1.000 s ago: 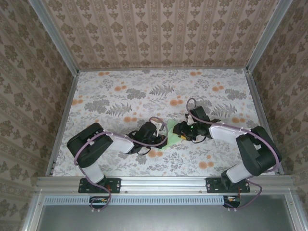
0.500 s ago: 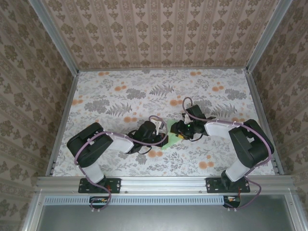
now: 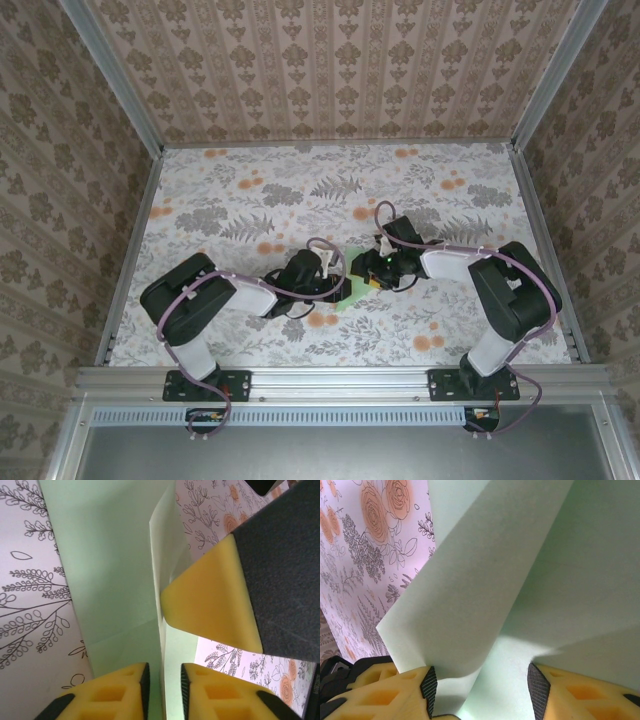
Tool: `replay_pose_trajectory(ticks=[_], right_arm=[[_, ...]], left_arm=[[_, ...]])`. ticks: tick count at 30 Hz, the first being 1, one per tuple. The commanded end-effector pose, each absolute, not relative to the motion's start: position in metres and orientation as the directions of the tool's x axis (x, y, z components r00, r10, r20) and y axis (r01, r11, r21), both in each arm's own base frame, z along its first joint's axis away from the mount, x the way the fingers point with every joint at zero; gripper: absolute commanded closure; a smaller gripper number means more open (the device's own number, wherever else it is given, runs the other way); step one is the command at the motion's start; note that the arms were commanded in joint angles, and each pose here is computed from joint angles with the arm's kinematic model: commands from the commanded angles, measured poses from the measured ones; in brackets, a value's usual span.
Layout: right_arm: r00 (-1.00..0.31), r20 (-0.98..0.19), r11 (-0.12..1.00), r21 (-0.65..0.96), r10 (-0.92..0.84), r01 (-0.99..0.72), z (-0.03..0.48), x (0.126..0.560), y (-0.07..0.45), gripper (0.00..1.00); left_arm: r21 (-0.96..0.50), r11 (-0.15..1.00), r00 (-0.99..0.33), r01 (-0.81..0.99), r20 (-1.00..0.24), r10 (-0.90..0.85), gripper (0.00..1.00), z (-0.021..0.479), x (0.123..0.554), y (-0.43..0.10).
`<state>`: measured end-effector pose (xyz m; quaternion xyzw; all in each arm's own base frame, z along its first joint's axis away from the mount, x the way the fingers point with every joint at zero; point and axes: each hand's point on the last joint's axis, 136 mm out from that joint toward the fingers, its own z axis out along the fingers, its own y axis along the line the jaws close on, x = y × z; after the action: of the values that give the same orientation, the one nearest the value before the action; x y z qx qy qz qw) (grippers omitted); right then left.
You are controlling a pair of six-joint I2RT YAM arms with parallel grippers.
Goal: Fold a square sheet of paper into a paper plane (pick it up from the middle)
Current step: Fourth fold the wing at the center of the table.
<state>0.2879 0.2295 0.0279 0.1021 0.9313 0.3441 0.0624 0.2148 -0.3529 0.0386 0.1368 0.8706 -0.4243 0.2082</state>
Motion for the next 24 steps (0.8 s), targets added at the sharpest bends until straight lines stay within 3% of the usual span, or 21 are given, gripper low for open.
replay_pose_trajectory(ticks=[1, 15, 24], right_arm=[[-0.975, -0.018, 0.792, 0.587, 0.221, 0.168, 0.011, 0.28, 0.221, 0.44], [-0.975, 0.011, 0.828, 0.525, 0.222, 0.195, -0.002, 0.275, 0.215, 0.42], [-0.975, 0.03, 0.846, 0.492, 0.219, 0.205, -0.01, 0.272, 0.213, 0.41]], left_arm=[[-0.694, 0.598, -0.886, 0.401, -0.46, 0.059, 0.7, 0.04, 0.214, -0.349], [-0.673, 0.651, -0.881, 0.351, -0.474, -0.014, 0.64, 0.06, 0.216, -0.321], [-0.707, 0.578, -0.874, 0.407, -0.486, 0.02, 0.76, 0.075, 0.208, -0.343]])
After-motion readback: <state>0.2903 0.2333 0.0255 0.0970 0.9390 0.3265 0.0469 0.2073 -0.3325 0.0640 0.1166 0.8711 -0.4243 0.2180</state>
